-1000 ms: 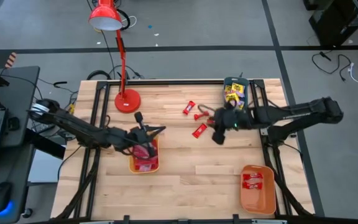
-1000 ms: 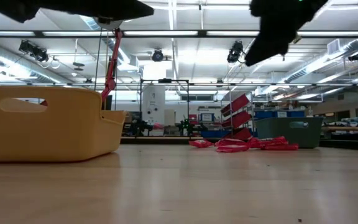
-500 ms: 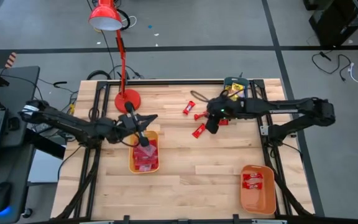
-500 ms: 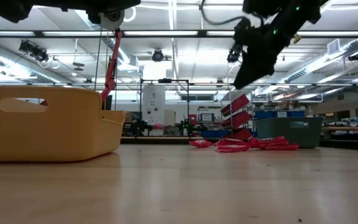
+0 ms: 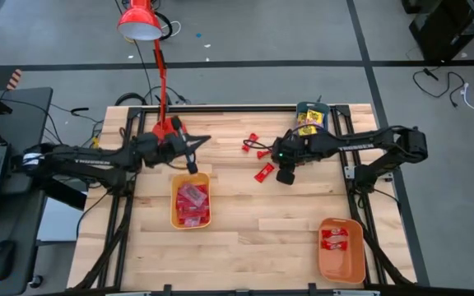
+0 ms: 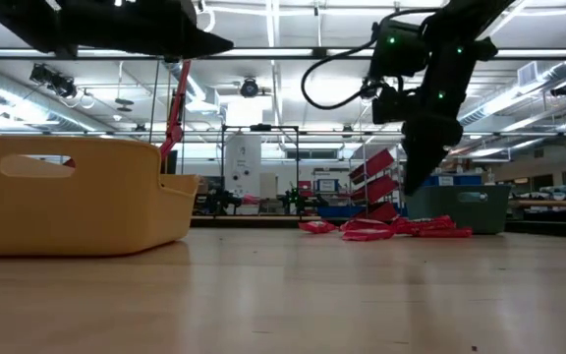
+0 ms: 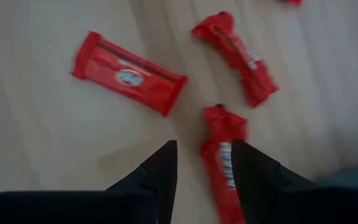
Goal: Sort candy
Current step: Put the red chocolate into the orange bin
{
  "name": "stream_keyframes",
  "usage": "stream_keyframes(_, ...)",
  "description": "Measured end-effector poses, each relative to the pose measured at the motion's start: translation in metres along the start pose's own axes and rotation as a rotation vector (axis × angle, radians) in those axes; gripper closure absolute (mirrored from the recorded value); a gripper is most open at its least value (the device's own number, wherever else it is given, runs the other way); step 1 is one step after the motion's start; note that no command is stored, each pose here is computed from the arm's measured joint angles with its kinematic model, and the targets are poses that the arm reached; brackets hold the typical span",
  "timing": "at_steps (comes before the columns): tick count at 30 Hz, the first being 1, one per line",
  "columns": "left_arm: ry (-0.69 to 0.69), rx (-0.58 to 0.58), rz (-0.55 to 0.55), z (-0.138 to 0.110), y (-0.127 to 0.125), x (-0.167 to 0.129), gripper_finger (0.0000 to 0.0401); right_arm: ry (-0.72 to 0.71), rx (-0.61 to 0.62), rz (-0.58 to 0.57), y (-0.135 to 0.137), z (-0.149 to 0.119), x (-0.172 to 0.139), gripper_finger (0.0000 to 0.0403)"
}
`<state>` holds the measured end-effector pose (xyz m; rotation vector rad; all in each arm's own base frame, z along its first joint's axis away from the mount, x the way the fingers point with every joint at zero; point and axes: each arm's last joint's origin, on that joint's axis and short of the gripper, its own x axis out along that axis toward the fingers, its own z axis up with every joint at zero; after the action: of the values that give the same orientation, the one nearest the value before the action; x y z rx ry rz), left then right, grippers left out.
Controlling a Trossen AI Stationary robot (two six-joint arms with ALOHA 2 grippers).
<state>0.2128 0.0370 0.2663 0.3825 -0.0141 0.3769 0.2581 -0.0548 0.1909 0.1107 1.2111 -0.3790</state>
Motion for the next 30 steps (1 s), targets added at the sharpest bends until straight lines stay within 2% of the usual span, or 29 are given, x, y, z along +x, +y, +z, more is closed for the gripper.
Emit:
stream_keyframes(3, 0.013, 0.007, 0.029, -0.006, 0.014, 0.003, 0.0401, -0.016, -0.061, -0.073, 0.0, 0.001, -0.001, 0.0256)
stream_keyframes(11, 0.095, 0.02, 0.08, -0.021, 0.038, 0.004, 0.0401, 0.052, -0.066, -0.086, 0.003, 0.0, 0.019, 0.0234)
stream_keyframes(19, 0.131, 0.02, 0.097, -0.026, 0.043, 0.004, 0.0401, 0.097, -0.025, -0.149, 0.001, 0.0, 0.037, 0.0229)
stream_keyframes(30, 0.165, 0.014, 0.072, -0.03, 0.042, 0.004, 0.04, 0.13, 0.005, -0.124, -0.006, 0.001, 0.054, 0.024)
